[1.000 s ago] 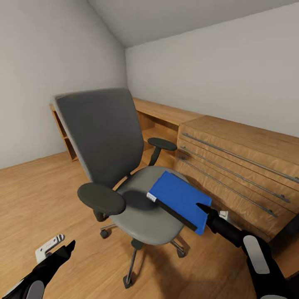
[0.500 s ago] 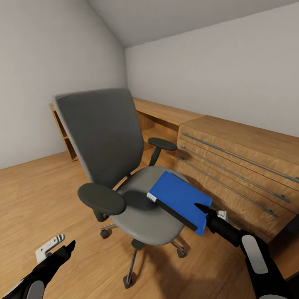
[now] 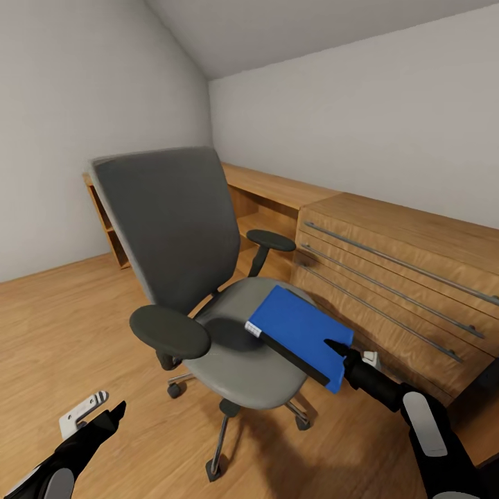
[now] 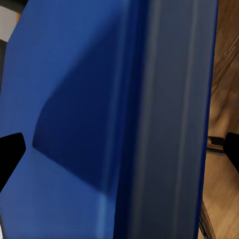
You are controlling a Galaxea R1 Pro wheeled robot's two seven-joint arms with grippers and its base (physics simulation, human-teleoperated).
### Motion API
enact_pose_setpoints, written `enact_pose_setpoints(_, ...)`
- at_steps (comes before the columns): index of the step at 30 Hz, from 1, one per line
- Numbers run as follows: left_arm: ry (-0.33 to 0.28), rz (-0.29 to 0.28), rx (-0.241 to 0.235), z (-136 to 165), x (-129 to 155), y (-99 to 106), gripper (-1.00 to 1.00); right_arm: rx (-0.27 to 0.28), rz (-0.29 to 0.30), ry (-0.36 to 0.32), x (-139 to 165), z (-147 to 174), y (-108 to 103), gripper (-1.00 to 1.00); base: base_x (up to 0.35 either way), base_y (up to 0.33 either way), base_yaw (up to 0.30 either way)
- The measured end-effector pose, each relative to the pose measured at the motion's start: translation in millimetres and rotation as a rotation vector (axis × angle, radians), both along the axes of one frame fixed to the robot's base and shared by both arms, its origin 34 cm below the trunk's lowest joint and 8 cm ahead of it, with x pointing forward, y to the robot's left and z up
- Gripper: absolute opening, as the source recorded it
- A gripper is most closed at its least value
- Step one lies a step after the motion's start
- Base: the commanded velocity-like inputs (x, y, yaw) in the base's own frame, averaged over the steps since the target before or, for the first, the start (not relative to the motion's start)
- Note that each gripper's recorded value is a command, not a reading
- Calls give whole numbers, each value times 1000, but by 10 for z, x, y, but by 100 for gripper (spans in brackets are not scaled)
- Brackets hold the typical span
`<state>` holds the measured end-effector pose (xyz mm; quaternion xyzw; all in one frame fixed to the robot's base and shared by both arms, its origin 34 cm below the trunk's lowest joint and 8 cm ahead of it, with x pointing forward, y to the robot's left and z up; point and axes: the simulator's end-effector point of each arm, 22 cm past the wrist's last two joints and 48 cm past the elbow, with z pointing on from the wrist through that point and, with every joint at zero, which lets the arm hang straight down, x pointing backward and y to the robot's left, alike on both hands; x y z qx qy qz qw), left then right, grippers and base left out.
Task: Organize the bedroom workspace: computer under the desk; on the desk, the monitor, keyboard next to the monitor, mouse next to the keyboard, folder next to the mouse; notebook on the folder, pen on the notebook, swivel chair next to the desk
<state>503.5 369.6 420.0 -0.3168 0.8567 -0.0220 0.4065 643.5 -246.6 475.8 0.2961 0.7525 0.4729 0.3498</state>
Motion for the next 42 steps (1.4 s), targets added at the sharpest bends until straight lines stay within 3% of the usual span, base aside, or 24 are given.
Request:
enact_pose_setpoints(8, -1, 0, 0, 2, 1, 0, 100, 0, 1, -1, 0, 4, 2, 100, 0, 0, 0)
enact_pose_setpoints(9, 0, 0, 0, 1, 1, 0, 100, 0, 1, -1, 0, 4, 2, -100, 0, 0, 0)
enact_pose_setpoints(27, 0, 0, 1, 3, -1, 8, 100, 28, 10, -16, 11, 80, 46, -100, 0, 0, 0)
enact_pose_setpoints(42, -47, 2, 2, 219, 31, 15, 100, -4, 12, -55, 9, 316, 27, -100, 0, 0, 0)
